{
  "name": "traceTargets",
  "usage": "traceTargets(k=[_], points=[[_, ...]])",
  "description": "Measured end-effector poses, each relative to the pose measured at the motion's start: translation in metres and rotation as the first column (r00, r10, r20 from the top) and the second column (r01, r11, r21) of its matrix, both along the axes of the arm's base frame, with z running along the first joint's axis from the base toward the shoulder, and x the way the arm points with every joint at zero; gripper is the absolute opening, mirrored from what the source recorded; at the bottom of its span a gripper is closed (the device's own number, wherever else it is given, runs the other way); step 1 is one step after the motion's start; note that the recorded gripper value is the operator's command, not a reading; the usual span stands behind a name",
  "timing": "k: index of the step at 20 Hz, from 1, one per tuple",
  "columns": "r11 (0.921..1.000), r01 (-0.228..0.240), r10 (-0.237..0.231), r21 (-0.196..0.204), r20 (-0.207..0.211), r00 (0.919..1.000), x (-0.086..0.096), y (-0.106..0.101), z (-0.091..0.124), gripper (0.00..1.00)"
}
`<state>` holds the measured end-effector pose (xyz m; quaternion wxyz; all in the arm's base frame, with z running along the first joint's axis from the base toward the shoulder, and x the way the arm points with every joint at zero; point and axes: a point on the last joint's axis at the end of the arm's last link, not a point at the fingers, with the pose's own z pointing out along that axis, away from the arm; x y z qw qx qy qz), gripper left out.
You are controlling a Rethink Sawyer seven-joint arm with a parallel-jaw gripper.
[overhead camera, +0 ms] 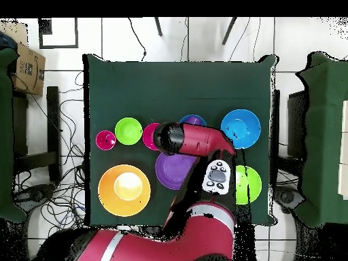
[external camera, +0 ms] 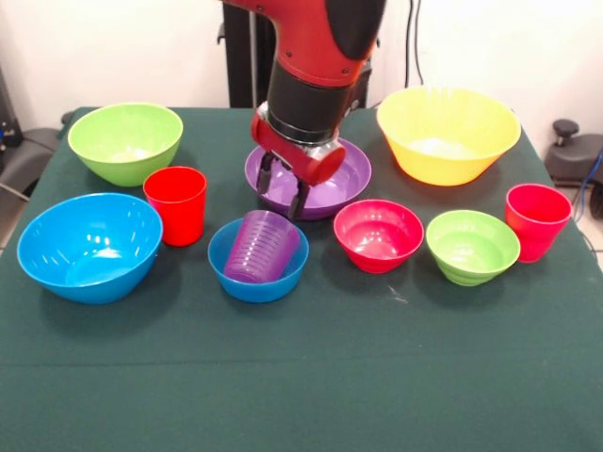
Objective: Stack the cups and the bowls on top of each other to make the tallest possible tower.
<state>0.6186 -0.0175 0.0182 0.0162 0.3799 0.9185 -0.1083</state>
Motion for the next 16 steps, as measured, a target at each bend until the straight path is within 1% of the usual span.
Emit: traceTargets(k=[6,10,11,13,14,15,16], points=[[0.9996,-0.025,0.025,-0.010,0.013,0.9996,-0.003,0.008,-0.014,1.00],[0.9993,-0.035,0.035,-0.017,0.050,0.9981,0.000,0.007,-0.019,1.00],[0.9989,-0.042,0.044,-0.023,0.083,0.9956,0.004,0.006,-0.019,1.00],[0.9983,-0.050,0.053,-0.031,0.119,0.9915,0.008,0.006,-0.019,1.00],[0.9978,-0.055,0.060,-0.037,0.147,0.9873,0.011,0.005,-0.019,1.00],[0.9972,-0.061,0.068,-0.043,0.177,0.9819,0.015,0.004,-0.019,1.00],[0.9958,-0.072,0.084,-0.057,0.238,0.9676,0.023,0.003,-0.018,1.00]])
